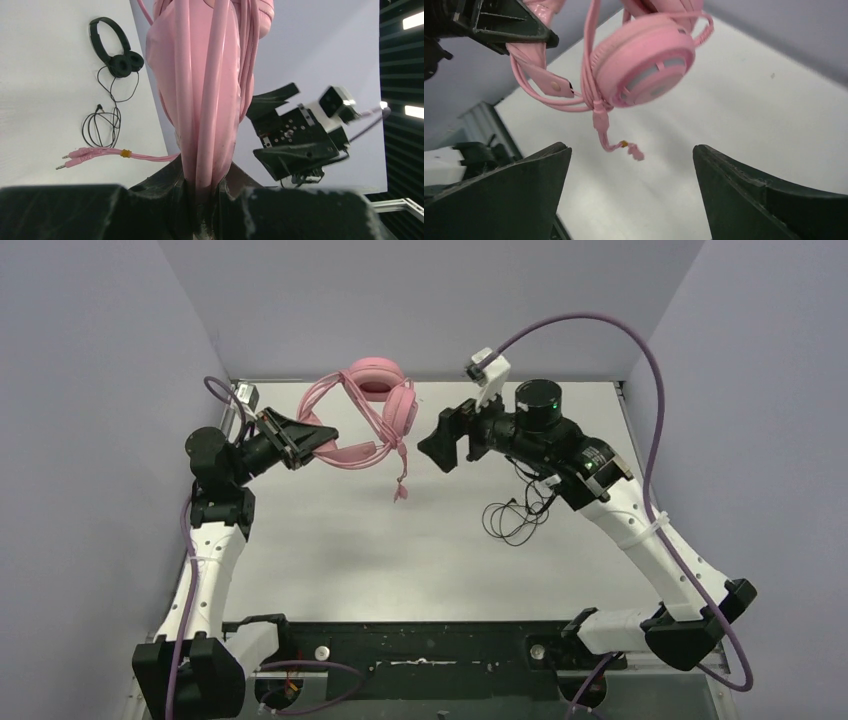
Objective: Wrap the headphones
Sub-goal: Place the headphones at the center of the board.
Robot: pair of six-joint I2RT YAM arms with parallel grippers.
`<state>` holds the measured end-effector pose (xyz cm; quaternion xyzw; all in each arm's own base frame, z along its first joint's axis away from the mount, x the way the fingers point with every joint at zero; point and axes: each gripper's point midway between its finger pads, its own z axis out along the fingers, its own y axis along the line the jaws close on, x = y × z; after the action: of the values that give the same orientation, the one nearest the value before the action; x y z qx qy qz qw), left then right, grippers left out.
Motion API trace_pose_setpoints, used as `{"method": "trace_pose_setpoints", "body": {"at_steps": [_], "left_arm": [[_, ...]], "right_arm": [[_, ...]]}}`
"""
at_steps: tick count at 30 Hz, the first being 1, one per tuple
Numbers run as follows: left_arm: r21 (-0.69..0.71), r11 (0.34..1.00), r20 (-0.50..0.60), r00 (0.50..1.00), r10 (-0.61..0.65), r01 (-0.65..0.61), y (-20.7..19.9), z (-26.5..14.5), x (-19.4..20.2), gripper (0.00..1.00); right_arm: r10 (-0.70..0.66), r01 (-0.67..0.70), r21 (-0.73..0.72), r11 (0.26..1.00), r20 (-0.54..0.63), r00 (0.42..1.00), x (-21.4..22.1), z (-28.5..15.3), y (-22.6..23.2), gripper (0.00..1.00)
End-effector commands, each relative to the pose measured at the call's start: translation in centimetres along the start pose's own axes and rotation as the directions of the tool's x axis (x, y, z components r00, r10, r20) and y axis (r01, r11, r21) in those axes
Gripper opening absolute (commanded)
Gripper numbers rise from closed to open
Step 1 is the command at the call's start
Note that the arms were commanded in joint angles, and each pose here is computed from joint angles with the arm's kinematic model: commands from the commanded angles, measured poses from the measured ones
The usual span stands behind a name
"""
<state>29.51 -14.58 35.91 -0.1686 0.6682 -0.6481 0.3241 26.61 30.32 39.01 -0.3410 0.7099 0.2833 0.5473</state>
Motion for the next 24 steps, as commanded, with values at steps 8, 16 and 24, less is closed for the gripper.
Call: {"method": "trace_pose_setpoints", "body": {"at_steps": [8, 16, 24], "left_arm": [[0.189, 0.954, 0.054, 0.973, 0.225, -0.232, -7.1, 0.0, -1.6, 0.0], [0.215, 0.949, 0.024, 0.973, 0.229, -0.229, -7.7, -0.1, -1.1, 0.0], [0.234, 0.949, -0.011, 0.976, 0.219, -0.211, -7.6, 0.2, 0.1, 0.0]], "right_arm": [[0.575, -0.645, -0.408, 0.646, -0.296, 0.763, 3.0, -0.4, 6.2, 1.0], [0.593, -0.628, -0.501, 0.596, -0.254, 0.764, 2.5, 1.8, 6.2, 1.0], [0.646, -0.615, -0.552, 0.563, -0.171, 0.744, 0.0, 3.7, 5.9, 1.0]]}}
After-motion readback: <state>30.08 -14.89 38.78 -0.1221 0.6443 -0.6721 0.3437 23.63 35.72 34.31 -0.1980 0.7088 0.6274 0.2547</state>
